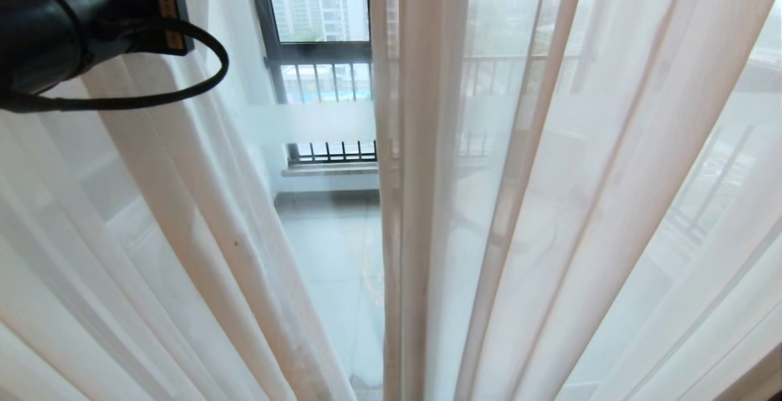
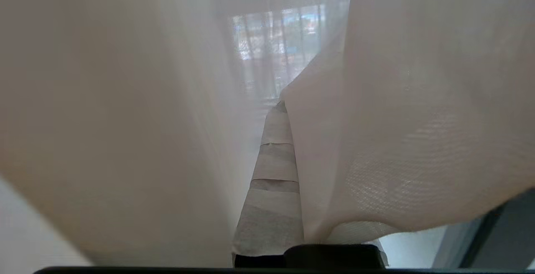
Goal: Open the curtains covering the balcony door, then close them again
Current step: Pull the inner curtains open on both sides
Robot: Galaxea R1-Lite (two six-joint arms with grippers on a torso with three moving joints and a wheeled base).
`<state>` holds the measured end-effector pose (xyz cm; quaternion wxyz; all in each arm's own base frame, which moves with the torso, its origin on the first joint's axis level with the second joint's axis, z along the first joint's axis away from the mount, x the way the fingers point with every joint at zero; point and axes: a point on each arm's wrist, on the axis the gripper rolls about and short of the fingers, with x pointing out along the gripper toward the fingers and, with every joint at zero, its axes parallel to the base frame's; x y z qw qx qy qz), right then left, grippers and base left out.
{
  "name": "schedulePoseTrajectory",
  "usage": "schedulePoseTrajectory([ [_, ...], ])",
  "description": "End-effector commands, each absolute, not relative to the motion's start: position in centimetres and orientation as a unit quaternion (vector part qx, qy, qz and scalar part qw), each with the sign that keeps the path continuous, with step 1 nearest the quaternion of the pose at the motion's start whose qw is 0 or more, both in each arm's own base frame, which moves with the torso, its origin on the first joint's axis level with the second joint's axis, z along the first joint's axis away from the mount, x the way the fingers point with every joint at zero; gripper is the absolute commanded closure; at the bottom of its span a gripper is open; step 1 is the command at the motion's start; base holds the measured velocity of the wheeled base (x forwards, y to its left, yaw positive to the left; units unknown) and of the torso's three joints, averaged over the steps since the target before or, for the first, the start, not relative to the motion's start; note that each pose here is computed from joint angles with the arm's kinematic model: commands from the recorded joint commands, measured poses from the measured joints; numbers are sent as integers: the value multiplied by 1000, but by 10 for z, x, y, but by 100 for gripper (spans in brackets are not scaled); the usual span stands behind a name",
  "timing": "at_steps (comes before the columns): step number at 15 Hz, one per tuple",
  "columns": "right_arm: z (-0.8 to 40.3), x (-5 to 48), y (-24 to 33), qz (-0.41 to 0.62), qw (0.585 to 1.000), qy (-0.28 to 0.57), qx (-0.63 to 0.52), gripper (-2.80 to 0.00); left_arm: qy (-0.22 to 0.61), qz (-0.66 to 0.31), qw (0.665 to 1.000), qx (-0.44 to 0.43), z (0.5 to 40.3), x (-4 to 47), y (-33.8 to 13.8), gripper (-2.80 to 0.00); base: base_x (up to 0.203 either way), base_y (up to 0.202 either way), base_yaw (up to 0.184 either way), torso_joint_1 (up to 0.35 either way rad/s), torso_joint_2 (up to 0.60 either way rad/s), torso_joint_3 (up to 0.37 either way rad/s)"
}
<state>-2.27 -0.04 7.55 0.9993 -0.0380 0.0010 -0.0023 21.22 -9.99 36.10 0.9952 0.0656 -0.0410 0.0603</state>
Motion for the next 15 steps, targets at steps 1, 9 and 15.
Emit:
schedulePoseTrajectory([
  [1, 76, -23, 0, -2, 999, 1, -38, 0, -46, 92, 993, 62, 363, 202, -80, 0, 0, 0, 0, 0, 0, 0],
  [9, 76, -23, 0, -2, 999, 1, -38, 0, -43, 178, 981, 63, 359, 191, -36, 0, 0, 0, 0, 0, 0, 0],
  [15, 76, -23, 0, -2, 999, 1, -38, 0, -39, 191, 979, 59, 354, 185, -29, 0, 0, 0, 0, 0, 0, 0],
])
